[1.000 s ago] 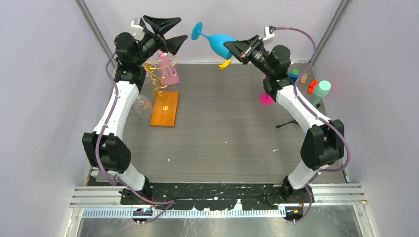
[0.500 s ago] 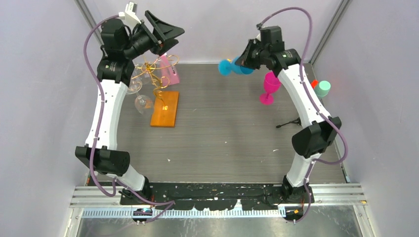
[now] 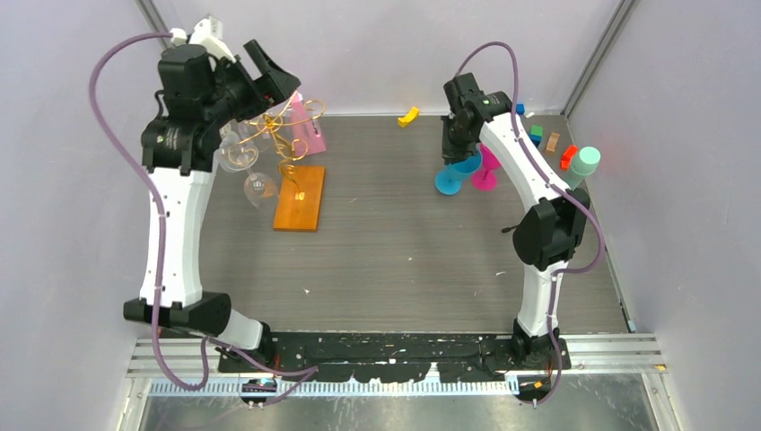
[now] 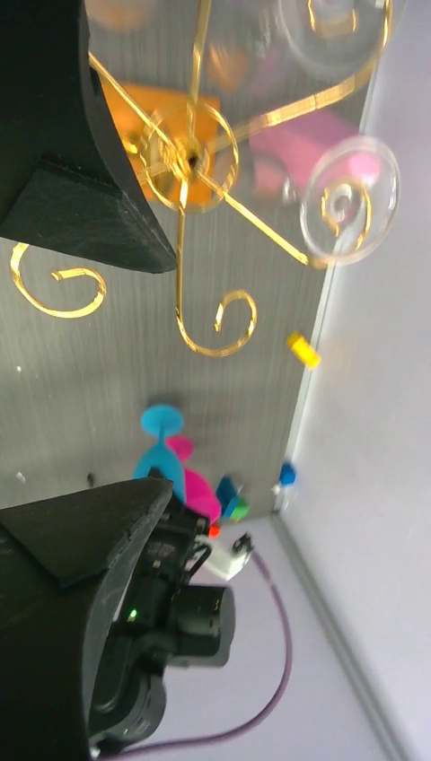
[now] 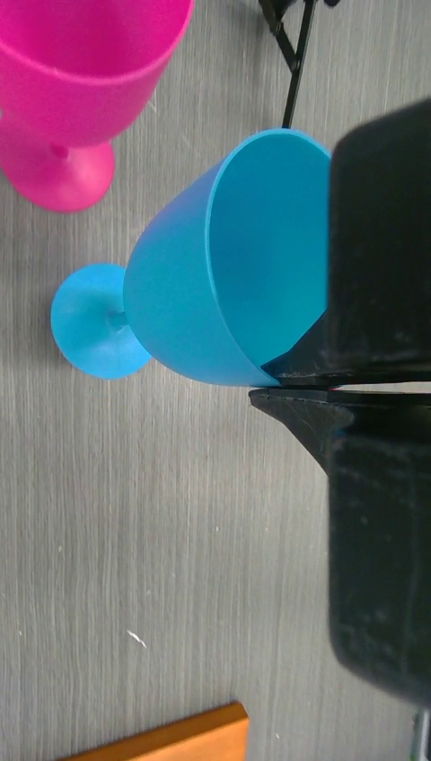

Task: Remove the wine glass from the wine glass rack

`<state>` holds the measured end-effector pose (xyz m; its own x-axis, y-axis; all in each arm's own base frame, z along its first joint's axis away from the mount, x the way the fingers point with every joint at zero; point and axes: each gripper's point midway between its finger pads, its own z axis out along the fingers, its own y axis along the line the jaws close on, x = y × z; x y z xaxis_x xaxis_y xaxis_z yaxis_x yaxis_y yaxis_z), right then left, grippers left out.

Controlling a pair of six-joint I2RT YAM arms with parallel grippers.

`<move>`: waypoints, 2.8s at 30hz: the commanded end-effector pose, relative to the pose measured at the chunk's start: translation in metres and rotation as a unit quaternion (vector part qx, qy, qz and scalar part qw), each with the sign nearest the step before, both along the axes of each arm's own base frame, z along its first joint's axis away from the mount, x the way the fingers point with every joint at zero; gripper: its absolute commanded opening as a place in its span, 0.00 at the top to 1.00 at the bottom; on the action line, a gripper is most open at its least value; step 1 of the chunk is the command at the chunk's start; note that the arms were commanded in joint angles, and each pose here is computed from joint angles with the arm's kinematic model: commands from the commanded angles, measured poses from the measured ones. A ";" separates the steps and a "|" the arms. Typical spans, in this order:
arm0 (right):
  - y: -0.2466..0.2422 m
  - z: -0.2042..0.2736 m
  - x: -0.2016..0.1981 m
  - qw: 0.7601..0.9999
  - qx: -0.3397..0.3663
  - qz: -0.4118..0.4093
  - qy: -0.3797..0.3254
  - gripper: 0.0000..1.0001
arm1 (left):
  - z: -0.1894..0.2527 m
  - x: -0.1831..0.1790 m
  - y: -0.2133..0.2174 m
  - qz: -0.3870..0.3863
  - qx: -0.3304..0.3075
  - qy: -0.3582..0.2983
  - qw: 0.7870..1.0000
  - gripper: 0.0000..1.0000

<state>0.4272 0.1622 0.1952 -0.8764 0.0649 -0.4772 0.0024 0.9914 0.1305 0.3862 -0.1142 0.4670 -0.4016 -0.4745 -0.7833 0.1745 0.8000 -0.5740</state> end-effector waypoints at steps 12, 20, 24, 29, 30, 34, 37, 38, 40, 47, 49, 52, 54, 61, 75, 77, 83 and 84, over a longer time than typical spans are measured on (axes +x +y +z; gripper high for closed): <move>-0.005 -0.013 0.025 0.999 -0.041 -0.008 -0.011 0.91 | 0.021 -0.073 0.130 0.277 0.185 -0.010 0.943 0.01; -0.007 -0.009 0.036 0.998 -0.049 -0.016 -0.030 0.62 | -0.001 -0.103 0.155 0.322 0.217 0.034 0.921 0.00; -0.002 0.012 0.041 0.998 -0.027 -0.011 -0.055 0.44 | -0.020 -0.115 0.161 0.323 0.218 0.072 0.918 0.00; 0.010 0.044 0.041 0.996 0.026 -0.003 -0.084 0.41 | -0.030 -0.123 0.180 0.344 0.185 0.101 0.915 0.00; 0.012 0.051 0.042 0.995 0.035 -0.002 -0.092 0.40 | -0.029 -0.124 0.184 0.352 0.185 0.100 0.912 0.00; 0.012 0.070 0.039 0.992 0.062 -0.005 -0.106 0.40 | -0.028 -0.119 0.184 0.345 0.155 0.098 0.921 0.00; 0.013 0.076 0.034 0.991 0.087 -0.003 -0.104 0.40 | -0.040 -0.102 0.165 0.297 0.101 0.108 0.943 0.00; 0.013 0.075 0.031 0.991 0.093 -0.002 -0.101 0.40 | -0.045 -0.098 0.160 0.284 0.082 0.116 0.948 0.00; 0.013 0.074 0.028 0.990 0.100 -0.001 -0.098 0.41 | -0.055 -0.092 0.150 0.260 0.040 0.127 0.957 0.02; 0.006 0.067 0.019 0.991 0.095 0.009 -0.091 0.42 | -0.078 -0.081 0.140 0.241 -0.046 0.154 0.957 0.05; 0.006 0.069 0.019 0.991 0.101 0.008 -0.092 0.42 | -0.080 -0.074 0.134 0.225 -0.068 0.155 0.960 0.05; 0.005 0.069 0.020 0.990 0.104 0.007 -0.092 0.43 | -0.085 -0.071 0.128 0.211 -0.094 0.165 0.959 0.13; 0.005 0.069 0.020 0.990 0.106 0.007 -0.091 0.43 | -0.090 -0.072 0.129 0.217 -0.106 0.172 0.955 0.23; 0.004 0.061 0.021 0.991 0.106 0.004 -0.082 0.44 | -0.099 -0.086 0.140 0.265 -0.116 0.181 0.940 0.37; 0.006 0.054 0.023 0.991 0.113 0.002 -0.072 0.45 | -0.114 -0.074 0.131 0.232 -0.189 0.186 0.936 0.40; 0.006 0.052 0.023 0.991 0.113 0.002 -0.070 0.45 | -0.114 -0.073 0.131 0.231 -0.195 0.184 0.935 0.46; 0.006 0.052 0.022 0.991 0.114 0.002 -0.069 0.45 | -0.109 -0.075 0.132 0.234 -0.194 0.179 0.935 0.63; 0.006 0.052 0.023 0.991 0.115 0.002 -0.069 0.45 | -0.108 -0.076 0.132 0.235 -0.194 0.178 0.936 0.69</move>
<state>0.4464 0.1668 0.2327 -0.8304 0.1613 -0.5334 -0.0233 0.9463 0.3225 0.3117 0.0169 0.3419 -0.3042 -0.8909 -0.3374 -0.4512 0.4466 -0.7726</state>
